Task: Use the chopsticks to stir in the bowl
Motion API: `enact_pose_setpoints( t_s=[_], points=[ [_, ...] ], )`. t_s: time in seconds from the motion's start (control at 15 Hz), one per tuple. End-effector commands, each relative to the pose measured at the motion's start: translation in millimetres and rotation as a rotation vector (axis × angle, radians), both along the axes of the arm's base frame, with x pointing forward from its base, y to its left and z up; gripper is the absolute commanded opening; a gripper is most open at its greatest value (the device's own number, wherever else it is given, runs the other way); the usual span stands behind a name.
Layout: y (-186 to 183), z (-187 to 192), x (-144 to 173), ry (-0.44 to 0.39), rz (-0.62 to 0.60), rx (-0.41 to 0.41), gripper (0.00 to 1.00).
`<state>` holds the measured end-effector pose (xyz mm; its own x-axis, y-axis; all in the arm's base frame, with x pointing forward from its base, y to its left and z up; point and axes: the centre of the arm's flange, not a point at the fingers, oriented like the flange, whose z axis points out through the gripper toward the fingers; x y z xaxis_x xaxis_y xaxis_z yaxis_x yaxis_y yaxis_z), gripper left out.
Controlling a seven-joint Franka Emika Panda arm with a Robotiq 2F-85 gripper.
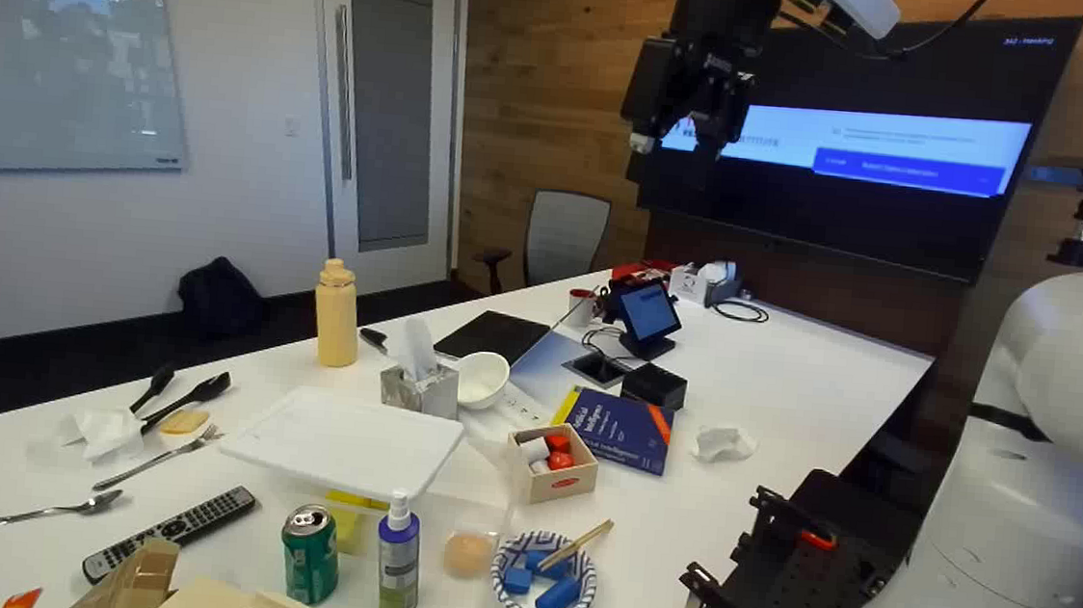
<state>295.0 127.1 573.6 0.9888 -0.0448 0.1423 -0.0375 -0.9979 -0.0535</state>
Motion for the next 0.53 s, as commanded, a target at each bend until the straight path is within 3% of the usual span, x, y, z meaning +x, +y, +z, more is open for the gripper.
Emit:
enact_pose_setpoints(
  t_s=[0.0, 0.27, 0.47],
  points=[
    [0, 0, 0, 0.0, 0.0, 0.0, 1.0],
    [0, 0, 0, -0.001, 0.0, 0.0, 1.0],
    [-9, -54, 35, 0.05, -0.094, -0.005, 1.0]
  ],
)
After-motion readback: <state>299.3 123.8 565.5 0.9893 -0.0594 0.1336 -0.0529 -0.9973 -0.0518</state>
